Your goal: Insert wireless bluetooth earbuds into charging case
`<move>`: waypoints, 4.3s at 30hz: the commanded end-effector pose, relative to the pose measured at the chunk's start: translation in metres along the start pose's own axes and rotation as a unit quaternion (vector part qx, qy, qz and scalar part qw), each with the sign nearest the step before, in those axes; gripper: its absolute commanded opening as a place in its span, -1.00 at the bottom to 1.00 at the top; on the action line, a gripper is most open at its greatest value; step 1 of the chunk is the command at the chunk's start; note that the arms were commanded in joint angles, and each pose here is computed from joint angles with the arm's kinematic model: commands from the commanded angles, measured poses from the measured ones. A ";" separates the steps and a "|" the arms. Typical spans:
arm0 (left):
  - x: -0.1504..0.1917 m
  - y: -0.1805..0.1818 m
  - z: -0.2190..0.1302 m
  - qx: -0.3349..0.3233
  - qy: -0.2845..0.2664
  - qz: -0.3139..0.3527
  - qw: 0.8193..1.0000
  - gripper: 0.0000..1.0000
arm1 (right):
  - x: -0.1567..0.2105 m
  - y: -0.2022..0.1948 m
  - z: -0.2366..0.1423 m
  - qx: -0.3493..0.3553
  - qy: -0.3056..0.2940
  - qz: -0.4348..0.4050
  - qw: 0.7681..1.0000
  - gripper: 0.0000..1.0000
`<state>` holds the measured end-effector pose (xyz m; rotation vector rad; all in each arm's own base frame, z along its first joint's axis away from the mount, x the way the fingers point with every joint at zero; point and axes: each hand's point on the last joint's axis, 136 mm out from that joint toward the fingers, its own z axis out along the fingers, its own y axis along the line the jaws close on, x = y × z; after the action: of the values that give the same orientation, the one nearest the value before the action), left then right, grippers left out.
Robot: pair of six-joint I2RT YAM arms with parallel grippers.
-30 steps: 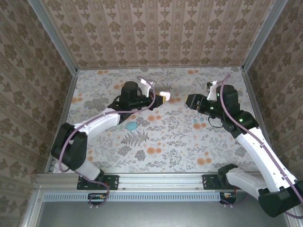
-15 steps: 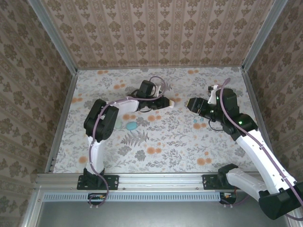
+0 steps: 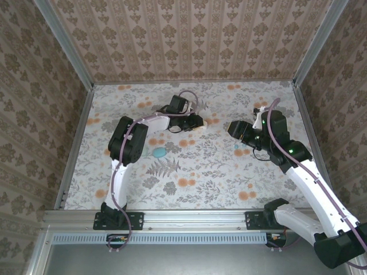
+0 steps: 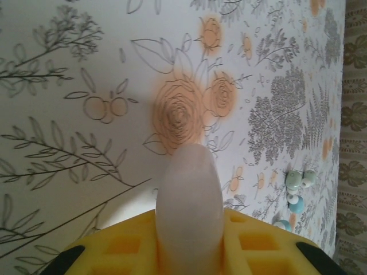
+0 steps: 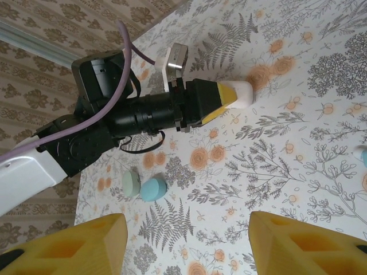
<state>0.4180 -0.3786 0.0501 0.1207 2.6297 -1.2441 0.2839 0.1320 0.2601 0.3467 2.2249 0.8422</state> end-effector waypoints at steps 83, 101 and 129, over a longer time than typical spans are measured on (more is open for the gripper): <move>0.091 0.134 -0.347 -0.222 -0.321 -0.061 0.918 0.33 | 0.237 0.065 0.296 -0.240 0.320 -0.743 0.536 0.14; 0.081 0.105 -0.342 -0.155 -0.321 -0.031 0.934 0.26 | 0.229 0.091 0.269 -0.261 0.283 -0.691 0.611 -0.26; 0.055 -0.128 -0.245 0.127 -0.134 0.176 0.967 0.39 | 0.052 0.105 0.092 -0.121 -0.061 -0.603 0.786 -0.27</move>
<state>0.3035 -0.2663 0.2653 0.3712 2.1380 -1.2926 0.3065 0.2841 0.2372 -1.1202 1.6827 0.3555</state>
